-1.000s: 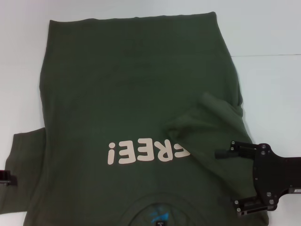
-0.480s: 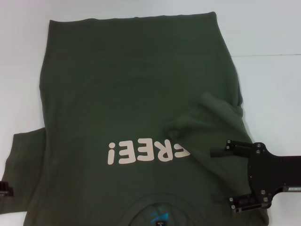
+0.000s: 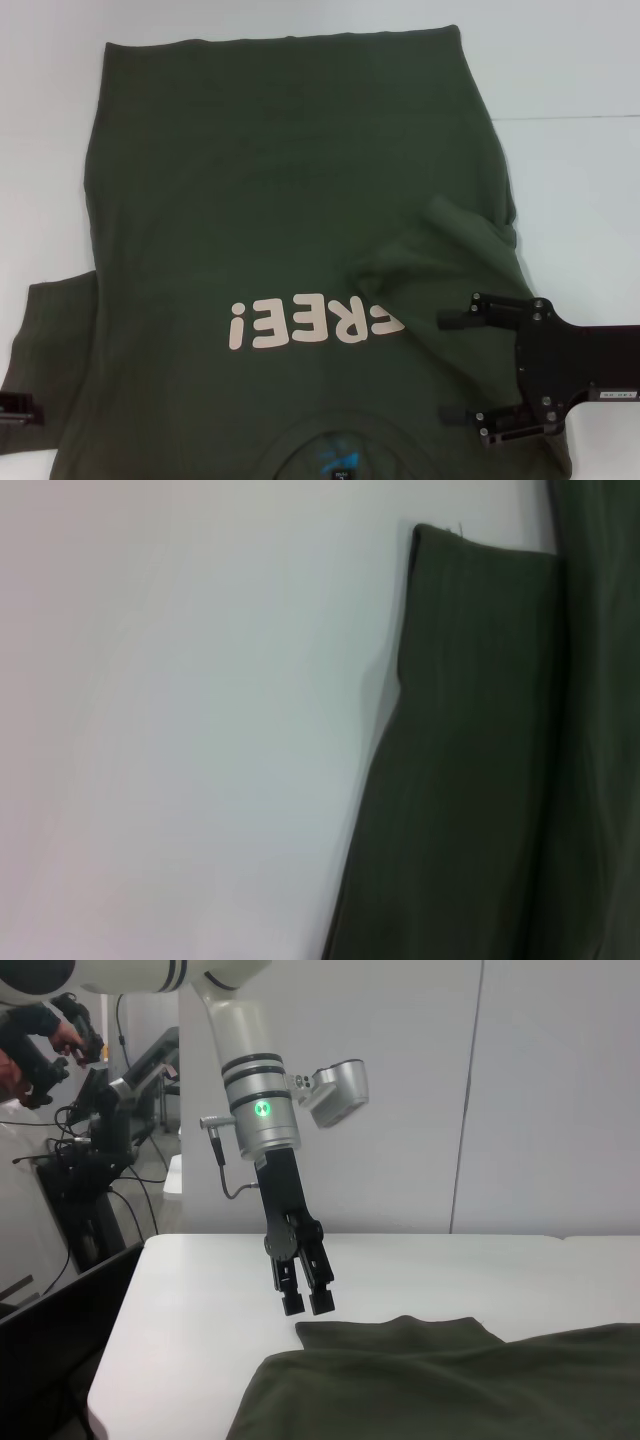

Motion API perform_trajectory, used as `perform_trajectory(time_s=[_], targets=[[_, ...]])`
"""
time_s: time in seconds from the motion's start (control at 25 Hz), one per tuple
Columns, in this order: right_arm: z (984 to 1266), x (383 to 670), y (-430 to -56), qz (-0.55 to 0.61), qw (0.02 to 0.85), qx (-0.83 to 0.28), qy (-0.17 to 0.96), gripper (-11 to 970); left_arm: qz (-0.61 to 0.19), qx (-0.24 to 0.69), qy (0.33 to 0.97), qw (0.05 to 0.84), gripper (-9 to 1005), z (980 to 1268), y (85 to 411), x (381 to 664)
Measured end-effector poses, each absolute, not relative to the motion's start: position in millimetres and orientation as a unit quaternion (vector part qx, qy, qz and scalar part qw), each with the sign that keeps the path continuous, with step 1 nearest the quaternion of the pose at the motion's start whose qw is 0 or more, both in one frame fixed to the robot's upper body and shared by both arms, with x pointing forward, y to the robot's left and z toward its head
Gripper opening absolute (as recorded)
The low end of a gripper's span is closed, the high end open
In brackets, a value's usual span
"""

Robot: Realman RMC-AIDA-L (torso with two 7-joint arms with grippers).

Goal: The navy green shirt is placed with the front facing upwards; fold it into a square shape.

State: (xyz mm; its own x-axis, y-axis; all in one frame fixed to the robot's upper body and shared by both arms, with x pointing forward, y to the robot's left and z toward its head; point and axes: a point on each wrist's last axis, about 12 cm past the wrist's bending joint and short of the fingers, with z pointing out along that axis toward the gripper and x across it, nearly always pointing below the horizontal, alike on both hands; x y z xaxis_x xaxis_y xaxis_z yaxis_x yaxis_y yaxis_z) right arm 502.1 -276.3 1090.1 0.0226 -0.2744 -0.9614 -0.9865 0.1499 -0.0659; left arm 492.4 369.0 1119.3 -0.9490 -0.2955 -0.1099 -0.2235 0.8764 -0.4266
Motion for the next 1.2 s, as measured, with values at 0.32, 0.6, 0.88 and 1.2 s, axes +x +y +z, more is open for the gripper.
perform_trajectory(time_s=[0.32,0.6,0.88,1.2], targets=[[1091.7,505.5,-274.3,0.373,0.476,-0.536,0.589,939,-0.205,-0.139,0.965,0.086,913,1115.8,371.0,493.0],[1093.3,509.3,-272.1,0.37,0.476,-0.54,0.588,938,-0.202,-0.142,0.965,0.085,913,1113.9,372.2,492.2],[1094.5,510.7,-271.6,0.369,0.476,-0.541,0.587,939,-0.199,-0.142,0.966,0.081,913,1110.1,371.3,493.6],[1094.6,511.1,-271.7,0.368,0.476,-0.54,0.588,938,-0.193,-0.142,0.967,0.082,913,1110.8,372.1,495.3]])
